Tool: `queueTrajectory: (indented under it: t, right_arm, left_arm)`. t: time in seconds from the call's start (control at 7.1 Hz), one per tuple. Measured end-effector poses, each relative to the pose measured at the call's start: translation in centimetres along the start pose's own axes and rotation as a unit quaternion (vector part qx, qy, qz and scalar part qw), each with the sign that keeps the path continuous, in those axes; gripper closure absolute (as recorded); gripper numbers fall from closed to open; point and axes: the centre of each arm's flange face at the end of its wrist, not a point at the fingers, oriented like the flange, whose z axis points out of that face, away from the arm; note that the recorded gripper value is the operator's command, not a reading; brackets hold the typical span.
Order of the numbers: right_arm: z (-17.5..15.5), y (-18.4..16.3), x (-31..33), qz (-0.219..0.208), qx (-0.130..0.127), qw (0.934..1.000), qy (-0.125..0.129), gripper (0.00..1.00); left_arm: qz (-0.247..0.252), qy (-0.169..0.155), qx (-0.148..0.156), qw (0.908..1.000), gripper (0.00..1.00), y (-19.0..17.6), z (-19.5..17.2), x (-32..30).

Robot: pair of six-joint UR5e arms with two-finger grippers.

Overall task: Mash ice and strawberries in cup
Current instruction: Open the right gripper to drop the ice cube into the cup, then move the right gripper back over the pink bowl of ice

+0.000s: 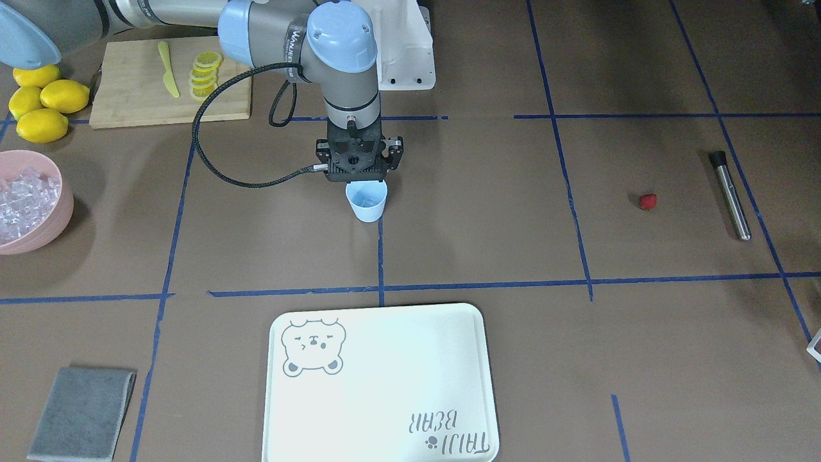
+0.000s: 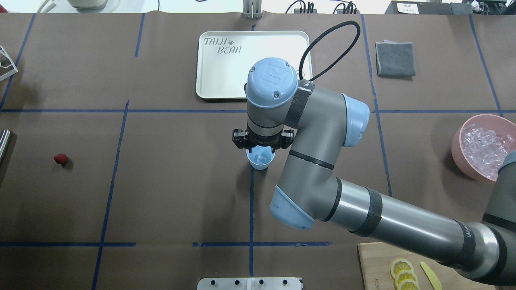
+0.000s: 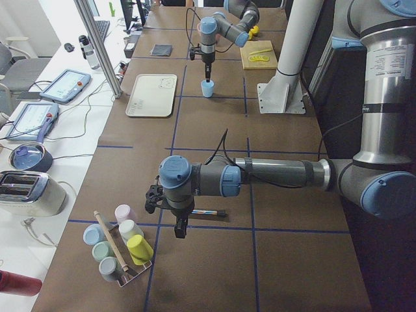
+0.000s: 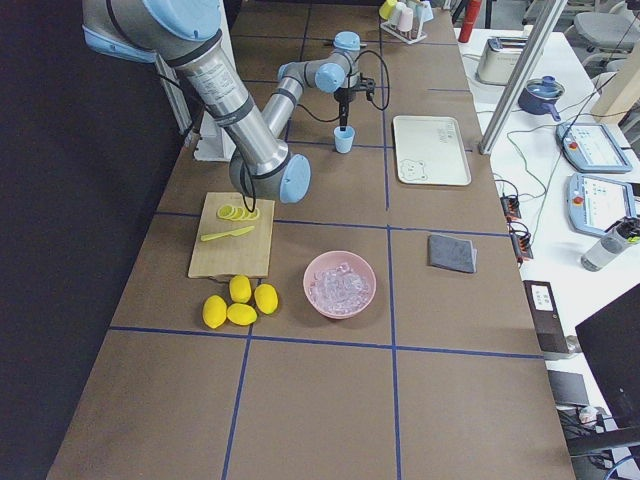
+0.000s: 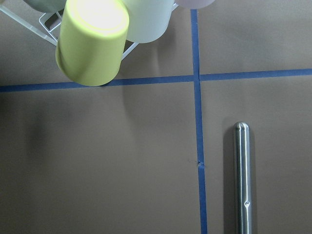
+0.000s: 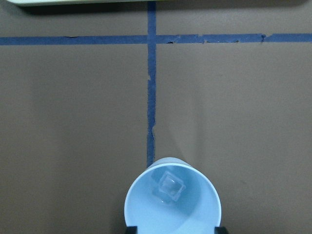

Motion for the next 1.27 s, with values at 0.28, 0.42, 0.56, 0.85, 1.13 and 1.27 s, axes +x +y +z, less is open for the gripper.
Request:
queueTrajectory:
  t: [0.28,0.42,0.56,0.85,1.13,1.27]
  right_arm:
    - [-2.8,-1.0,1.1,0.003,0.015,0.9998,-0.015,0.01]
    - [-5.5,-1.6,3.7,0.005,0.030,0.9993,-0.024,0.01]
    - [-8.1,-1.5,8.2,0.000,0.048,0.9984,-0.029,0.01]
    - [-12.3,-1.2,19.1,-0.021,0.064,0.9973,-0.030,0.01]
    - [-14.0,-2.0,32.0,-0.033,0.050,0.9982,-0.007,0.01]
    - [-14.2,-2.1,39.1,-0.043,0.044,0.9981,0.010,0.01]
  left_arm:
    - [0.001,0.000,0.000,1.0000,0.00,-0.1,0.0,0.0]
    - [0.001,0.000,0.001,1.0000,0.00,-0.1,0.0,0.0]
    - [0.001,0.000,0.002,1.0000,0.00,-0.1,-0.1,0.1]
    - [0.003,0.000,0.005,1.0000,0.00,-0.2,-0.5,0.4]
    - [0.004,0.000,0.007,1.0000,0.00,-0.2,-0.7,0.6]
    - [0.005,0.000,0.009,1.0000,0.00,-0.3,-0.8,0.7]
